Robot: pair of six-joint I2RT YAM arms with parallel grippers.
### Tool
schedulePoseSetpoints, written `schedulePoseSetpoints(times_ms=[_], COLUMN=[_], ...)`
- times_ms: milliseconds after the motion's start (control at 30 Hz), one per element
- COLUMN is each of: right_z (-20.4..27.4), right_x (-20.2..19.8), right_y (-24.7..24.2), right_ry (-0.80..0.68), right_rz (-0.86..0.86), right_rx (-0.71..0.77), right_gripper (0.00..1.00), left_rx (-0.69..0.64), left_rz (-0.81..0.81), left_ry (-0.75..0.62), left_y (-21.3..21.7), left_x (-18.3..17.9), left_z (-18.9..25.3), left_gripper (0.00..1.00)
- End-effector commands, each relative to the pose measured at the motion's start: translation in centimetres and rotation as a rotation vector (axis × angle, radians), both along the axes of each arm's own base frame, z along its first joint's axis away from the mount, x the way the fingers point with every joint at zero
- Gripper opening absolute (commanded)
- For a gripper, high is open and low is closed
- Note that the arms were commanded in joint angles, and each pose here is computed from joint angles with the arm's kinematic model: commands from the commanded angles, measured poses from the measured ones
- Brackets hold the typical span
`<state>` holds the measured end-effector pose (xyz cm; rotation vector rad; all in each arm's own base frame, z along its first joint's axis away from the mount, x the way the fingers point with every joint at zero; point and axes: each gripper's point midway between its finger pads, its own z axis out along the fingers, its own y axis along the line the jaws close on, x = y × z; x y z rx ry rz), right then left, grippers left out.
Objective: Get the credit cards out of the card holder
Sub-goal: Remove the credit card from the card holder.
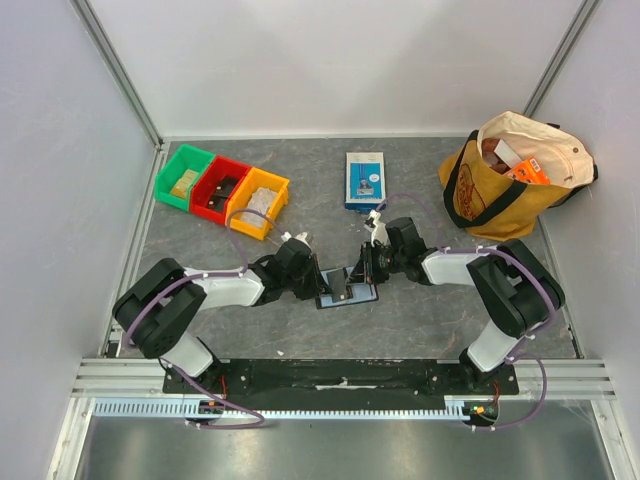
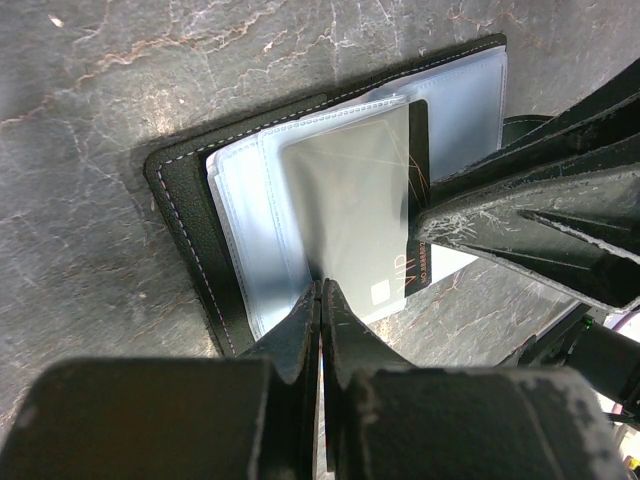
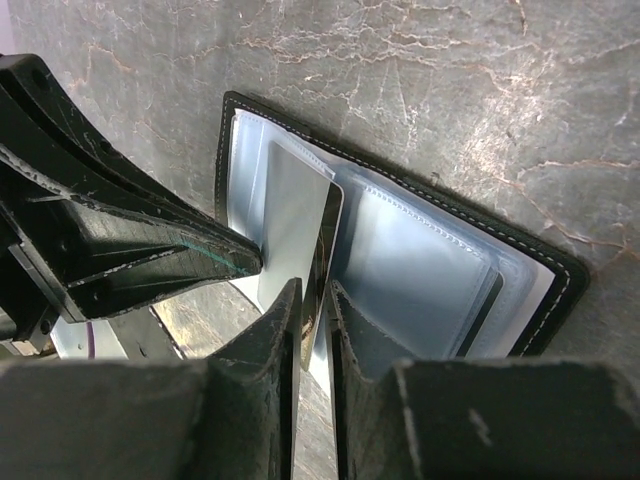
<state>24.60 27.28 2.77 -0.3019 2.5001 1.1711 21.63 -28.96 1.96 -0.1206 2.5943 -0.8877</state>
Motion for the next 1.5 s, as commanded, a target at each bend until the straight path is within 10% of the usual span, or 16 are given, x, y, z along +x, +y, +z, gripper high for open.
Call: schedulePoseSetpoints(times_ms=[0,167,1267,1467], right_z=[-0.5,-0.8,0.8,0.8], right_x=[0.9,0.7,1.0,1.1], right_y=[0.0,-0.3,-2.3,-2.2], right_ry=[-0.010,-0.004,-0.007,-0.003], right_rz=[-0.012,-0.015,-0.087,-0.084], right_rx=[-0.012,-0.020,0.012,0.017], right_gripper=[0.19,0.00,0.00,0.22], left_rx=[0.097,0.094,0.022,0.047], left_rz=[0.018,0.027,-0.068,-0.061], left_ry=[0.068,0.066,-0.008,0.049], left_y=[2.2,2.4,-2.6,-2.0], left_x=[-1.7,-1.7,0.4,-0.6], left_z=[-2.6,-2.5,1.2,-1.3], left_gripper=[0.02,0.02,0.07,0.02])
